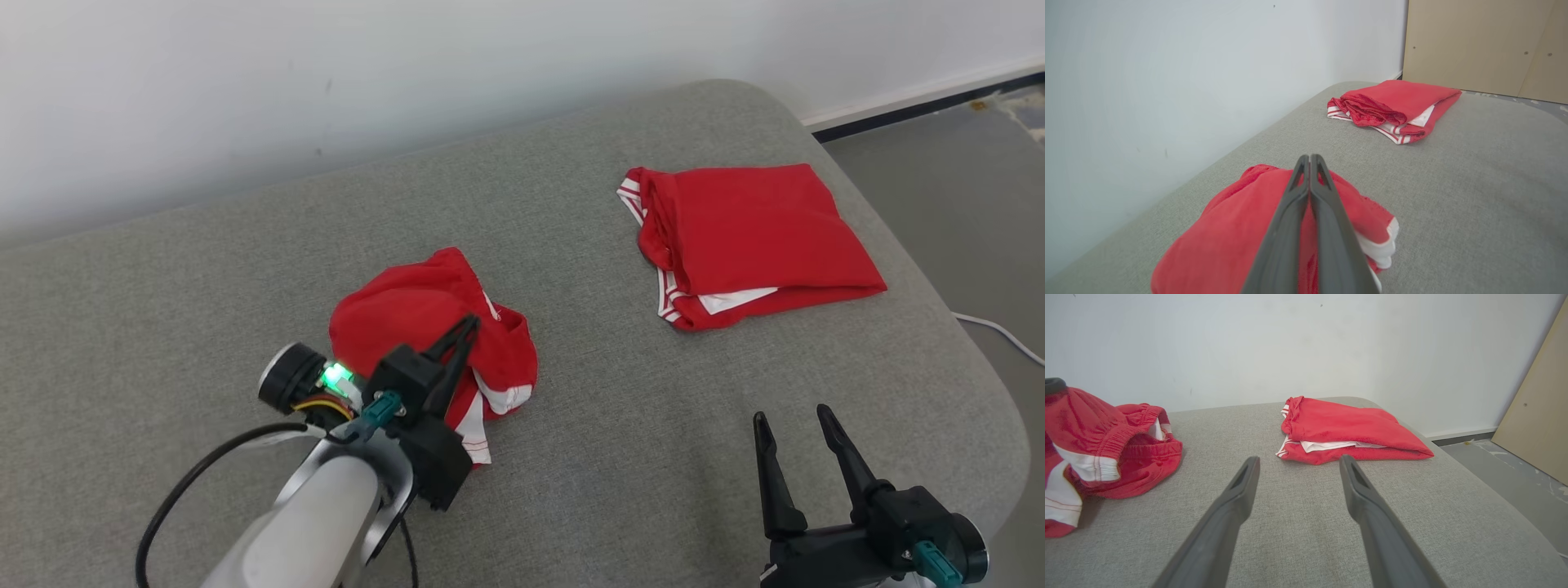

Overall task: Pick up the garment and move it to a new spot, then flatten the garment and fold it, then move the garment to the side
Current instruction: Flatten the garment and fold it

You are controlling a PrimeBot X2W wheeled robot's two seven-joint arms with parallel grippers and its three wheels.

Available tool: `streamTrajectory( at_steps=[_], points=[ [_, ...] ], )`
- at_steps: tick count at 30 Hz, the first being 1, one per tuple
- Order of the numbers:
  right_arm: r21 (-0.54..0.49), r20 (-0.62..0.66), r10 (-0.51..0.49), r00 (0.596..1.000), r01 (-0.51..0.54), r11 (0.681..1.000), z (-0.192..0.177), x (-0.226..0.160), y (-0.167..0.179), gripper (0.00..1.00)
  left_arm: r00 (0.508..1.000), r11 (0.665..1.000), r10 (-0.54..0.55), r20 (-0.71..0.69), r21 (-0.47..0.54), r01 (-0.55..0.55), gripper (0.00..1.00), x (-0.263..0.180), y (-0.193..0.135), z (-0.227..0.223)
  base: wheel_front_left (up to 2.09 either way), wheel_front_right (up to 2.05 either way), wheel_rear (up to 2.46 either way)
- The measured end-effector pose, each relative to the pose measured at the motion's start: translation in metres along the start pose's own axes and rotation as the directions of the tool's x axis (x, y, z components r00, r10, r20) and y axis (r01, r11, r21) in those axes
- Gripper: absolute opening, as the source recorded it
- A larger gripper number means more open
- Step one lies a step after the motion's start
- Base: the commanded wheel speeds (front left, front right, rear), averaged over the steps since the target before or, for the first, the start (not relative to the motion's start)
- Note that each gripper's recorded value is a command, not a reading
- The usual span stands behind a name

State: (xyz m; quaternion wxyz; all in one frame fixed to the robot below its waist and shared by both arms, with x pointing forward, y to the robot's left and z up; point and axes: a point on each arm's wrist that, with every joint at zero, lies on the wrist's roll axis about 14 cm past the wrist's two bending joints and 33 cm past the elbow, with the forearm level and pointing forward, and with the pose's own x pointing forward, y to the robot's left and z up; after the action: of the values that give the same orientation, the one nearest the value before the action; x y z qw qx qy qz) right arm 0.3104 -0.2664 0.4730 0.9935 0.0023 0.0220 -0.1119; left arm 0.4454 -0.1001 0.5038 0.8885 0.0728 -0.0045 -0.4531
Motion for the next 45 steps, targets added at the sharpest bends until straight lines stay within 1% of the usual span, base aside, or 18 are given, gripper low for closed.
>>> streamTrajectory(
  at_steps=[4,9,12,15,18,20,22,24,26,28,30,32,34,37,38,39,43,45],
  points=[
    [0.003,0.009,0.016,1.000,-0.016,1.000,0.003,0.004,0.005,1.00,0.995,1.000,-0.003,0.101,-0.016,0.005,0.00,0.011,-0.001,0.036,0.00,0.00,0.00],
    [0.007,0.020,0.034,0.999,-0.034,0.999,0.005,0.008,0.010,1.00,0.960,0.999,-0.028,0.279,0.032,0.020,0.00,0.024,0.000,0.109,0.00,0.00,0.00],
    [0.011,0.023,0.043,0.999,-0.044,0.999,0.006,0.008,0.014,1.00,0.917,0.996,-0.062,0.395,0.080,0.033,0.00,0.028,-0.004,0.162,0.00,0.00,0.00],
    [0.015,0.030,0.049,0.998,-0.050,0.999,0.008,0.009,0.015,1.00,0.855,0.996,-0.063,0.514,0.090,0.020,0.00,0.022,-0.004,0.217,0.00,0.00,0.00],
    [0.021,0.034,0.054,0.998,-0.055,0.998,0.009,0.010,0.017,1.00,0.795,1.000,-0.007,0.607,0.027,-0.012,0.00,0.009,0.007,0.254,0.00,0.00,0.00],
    [0.023,0.033,0.064,0.997,-0.065,0.998,0.008,0.010,0.020,1.00,0.779,0.999,0.050,0.625,-0.030,-0.039,0.00,0.002,0.017,0.259,0.00,0.00,0.00],
    [0.026,0.032,0.078,0.996,-0.079,0.997,0.008,0.012,0.025,1.00,0.796,0.991,0.123,0.592,-0.117,-0.066,0.00,-0.002,0.029,0.242,0.00,0.00,0.00],
    [0.027,0.027,0.093,0.995,-0.094,0.995,0.006,0.013,0.030,1.00,0.844,0.969,0.209,0.494,-0.221,-0.110,0.00,-0.004,0.042,0.199,0.00,0.00,0.00],
    [0.027,0.026,0.112,0.993,-0.113,0.993,0.005,0.017,0.036,1.00,0.880,0.931,0.296,0.371,-0.318,-0.179,0.00,-0.012,0.055,0.146,0.00,0.00,0.00],
    [0.025,0.028,0.133,0.991,-0.134,0.991,0.006,0.020,0.043,1.00,0.902,0.889,0.369,0.227,-0.370,-0.271,0.00,-0.027,0.068,0.089,0.00,0.00,0.00],
    [0.020,0.029,0.157,0.987,-0.158,0.987,0.006,0.024,0.051,1.00,0.896,0.837,0.435,0.091,-0.407,-0.366,0.00,-0.049,0.080,0.038,0.00,0.00,0.00],
    [0.018,0.029,0.183,0.983,-0.183,0.983,0.006,0.029,0.060,1.00,0.874,0.792,0.486,0.000,-0.422,-0.441,0.00,-0.072,0.090,0.003,0.00,0.00,0.00],
    [0.016,0.031,0.207,0.978,-0.207,0.978,0.007,0.033,0.069,1.00,0.848,0.757,0.525,-0.070,-0.416,-0.503,0.00,-0.093,0.100,-0.023,0.00,0.00,0.00],
    [0.015,0.034,0.243,0.970,-0.243,0.970,0.007,0.038,0.082,1.00,0.801,0.709,0.582,-0.140,-0.397,-0.584,0.00,-0.120,0.116,-0.046,0.00,0.00,0.00],
    [0.016,0.034,0.254,0.967,-0.254,0.967,0.007,0.039,0.086,1.00,0.784,0.688,0.597,-0.172,-0.393,-0.610,0.66,-0.129,0.120,-0.055,0.00,0.00,0.00],
    [0.017,0.033,0.265,0.964,-0.266,0.964,0.006,0.040,0.090,1.00,0.766,0.670,0.613,-0.190,-0.389,-0.633,1.00,-0.138,0.125,-0.060,0.00,0.00,0.00],
    [0.019,0.034,0.290,0.957,-0.290,0.957,0.006,0.042,0.099,1.00,0.711,0.614,0.669,-0.218,-0.378,-0.693,1.00,-0.162,0.143,-0.065,0.00,0.00,0.00],
    [0.019,0.037,0.294,0.955,-0.295,0.955,0.007,0.042,0.101,1.00,0.697,0.597,0.677,-0.235,-0.379,-0.707,1.00,-0.168,0.150,-0.065,0.00,0.00,0.00]
  ],
)
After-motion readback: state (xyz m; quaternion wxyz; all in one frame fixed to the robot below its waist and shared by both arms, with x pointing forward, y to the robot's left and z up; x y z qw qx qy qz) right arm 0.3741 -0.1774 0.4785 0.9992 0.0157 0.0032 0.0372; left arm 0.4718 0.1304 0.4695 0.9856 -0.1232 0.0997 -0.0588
